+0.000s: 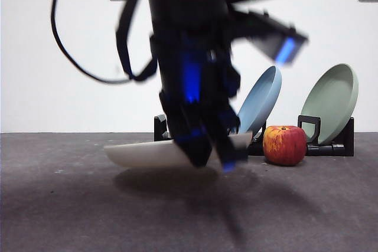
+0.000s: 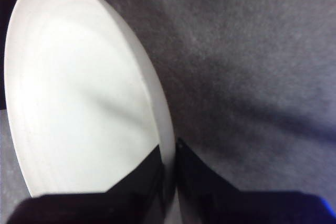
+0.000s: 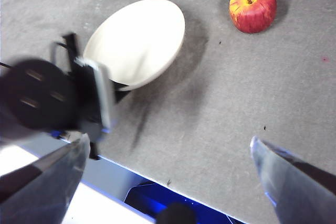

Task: Take the yellow plate from the plate rack,put the plate on the table,take the apple from the table,put the apple in the plate

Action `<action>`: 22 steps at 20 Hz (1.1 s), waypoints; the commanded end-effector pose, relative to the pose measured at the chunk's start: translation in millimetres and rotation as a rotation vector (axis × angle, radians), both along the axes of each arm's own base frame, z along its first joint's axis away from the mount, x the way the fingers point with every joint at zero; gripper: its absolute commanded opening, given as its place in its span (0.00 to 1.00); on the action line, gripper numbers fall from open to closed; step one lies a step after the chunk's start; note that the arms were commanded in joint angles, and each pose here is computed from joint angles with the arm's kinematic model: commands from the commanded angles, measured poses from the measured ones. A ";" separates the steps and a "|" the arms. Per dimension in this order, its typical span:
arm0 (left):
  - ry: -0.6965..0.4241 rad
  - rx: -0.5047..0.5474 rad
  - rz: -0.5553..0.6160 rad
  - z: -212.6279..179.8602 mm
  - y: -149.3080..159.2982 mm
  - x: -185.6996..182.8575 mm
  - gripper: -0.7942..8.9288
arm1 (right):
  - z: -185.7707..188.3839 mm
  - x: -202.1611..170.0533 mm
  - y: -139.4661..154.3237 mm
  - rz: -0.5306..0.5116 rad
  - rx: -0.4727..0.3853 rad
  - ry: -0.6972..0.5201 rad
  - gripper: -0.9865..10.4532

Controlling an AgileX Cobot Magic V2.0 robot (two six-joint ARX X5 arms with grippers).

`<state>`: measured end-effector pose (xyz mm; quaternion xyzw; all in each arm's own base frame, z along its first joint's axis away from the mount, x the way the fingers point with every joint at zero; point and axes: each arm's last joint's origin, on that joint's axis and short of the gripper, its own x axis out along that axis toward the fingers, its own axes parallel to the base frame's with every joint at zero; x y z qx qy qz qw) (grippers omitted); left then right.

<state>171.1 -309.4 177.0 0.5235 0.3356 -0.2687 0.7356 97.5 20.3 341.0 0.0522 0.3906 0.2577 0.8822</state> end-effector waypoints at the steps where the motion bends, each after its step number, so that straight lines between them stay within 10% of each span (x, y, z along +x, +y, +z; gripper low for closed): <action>1: -0.032 0.018 0.000 -9.7 -4.9 -0.5 0.07 | 1.5 -0.1 0.2 -0.001 0.005 -0.007 0.63; 22: 0.156 -0.115 0.031 22.7 -11.8 -5.0 0.28 | 2.1 3.3 0.5 -0.007 0.010 -0.015 0.64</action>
